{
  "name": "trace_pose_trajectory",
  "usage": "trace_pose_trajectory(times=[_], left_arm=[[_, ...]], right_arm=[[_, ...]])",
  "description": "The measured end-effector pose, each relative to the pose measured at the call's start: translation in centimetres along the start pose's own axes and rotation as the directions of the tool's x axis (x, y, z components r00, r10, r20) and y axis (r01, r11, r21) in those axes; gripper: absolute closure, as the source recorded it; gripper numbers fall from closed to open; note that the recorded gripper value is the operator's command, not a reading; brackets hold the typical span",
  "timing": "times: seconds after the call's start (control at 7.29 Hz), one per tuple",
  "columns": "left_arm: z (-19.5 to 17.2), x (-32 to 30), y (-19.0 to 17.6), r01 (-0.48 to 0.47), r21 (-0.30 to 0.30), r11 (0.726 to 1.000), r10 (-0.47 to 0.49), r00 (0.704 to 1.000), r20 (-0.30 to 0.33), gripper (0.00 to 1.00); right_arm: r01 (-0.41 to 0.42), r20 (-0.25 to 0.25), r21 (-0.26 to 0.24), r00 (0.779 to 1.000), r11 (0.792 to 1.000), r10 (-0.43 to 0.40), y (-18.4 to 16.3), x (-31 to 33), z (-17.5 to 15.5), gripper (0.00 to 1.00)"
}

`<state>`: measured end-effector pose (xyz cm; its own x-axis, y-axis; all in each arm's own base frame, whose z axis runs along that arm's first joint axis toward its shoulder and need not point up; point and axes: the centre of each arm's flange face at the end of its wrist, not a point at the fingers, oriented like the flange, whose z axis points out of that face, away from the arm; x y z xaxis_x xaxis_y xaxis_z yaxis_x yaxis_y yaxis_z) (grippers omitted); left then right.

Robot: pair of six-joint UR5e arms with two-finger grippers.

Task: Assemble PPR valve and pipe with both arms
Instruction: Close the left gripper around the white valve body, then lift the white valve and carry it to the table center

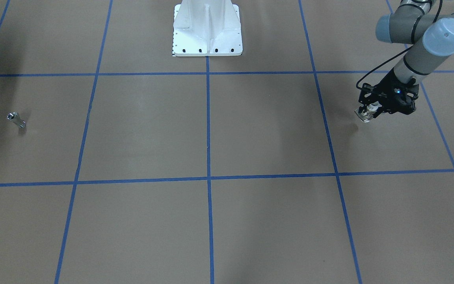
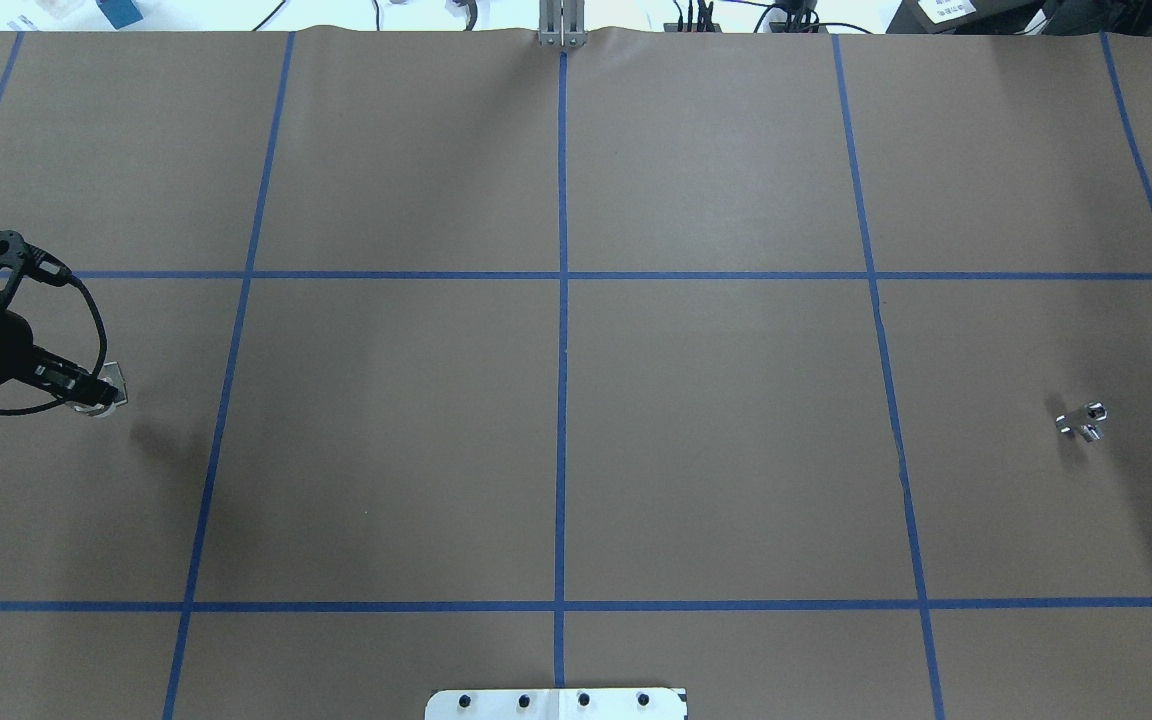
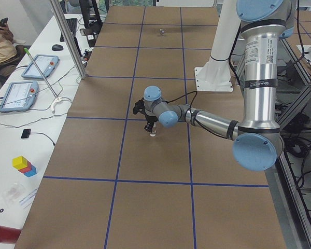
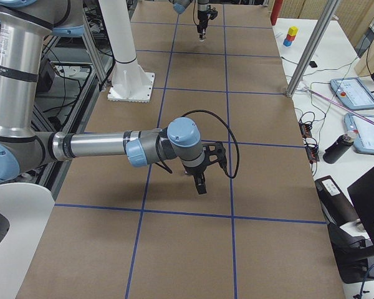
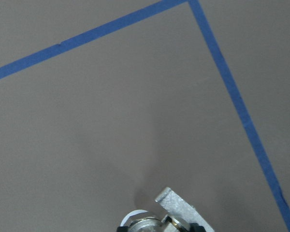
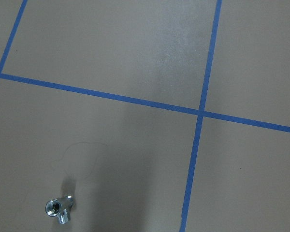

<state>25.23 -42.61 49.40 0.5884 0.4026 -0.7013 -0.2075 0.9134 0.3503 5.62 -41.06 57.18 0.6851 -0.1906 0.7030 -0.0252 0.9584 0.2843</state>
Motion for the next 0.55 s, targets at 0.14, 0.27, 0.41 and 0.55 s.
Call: trace_pose_trajectory(times=[0.14,0.27,0.41,0.55], left_arm=[[-0.7,1.3,-1.0,0.048,0.021,0.999,-0.047,0.999,-0.018,0.95],[-1.3,2.9,-2.6,0.114,0.044,0.993,-0.112,0.993,-0.041,0.95],[-2.0,4.8,-4.6,0.205,0.064,0.977,-0.2,0.977,-0.071,0.95],[-2.3,7.3,-6.7,0.311,0.067,0.948,-0.304,0.947,-0.104,0.95]], right_arm=[[-0.001,0.0,-0.001,1.0,1.0,0.001,0.0,0.1,0.1,0.0],[-0.001,0.0,-0.001,1.0,1.0,0.001,-0.1,0.1,0.1,0.0],[-0.001,0.0,-0.001,1.0,1.0,0.001,-0.1,0.1,0.1,0.0],[-0.002,0.0,-0.002,1.0,1.0,0.002,-0.1,0.1,0.1,0.0]])
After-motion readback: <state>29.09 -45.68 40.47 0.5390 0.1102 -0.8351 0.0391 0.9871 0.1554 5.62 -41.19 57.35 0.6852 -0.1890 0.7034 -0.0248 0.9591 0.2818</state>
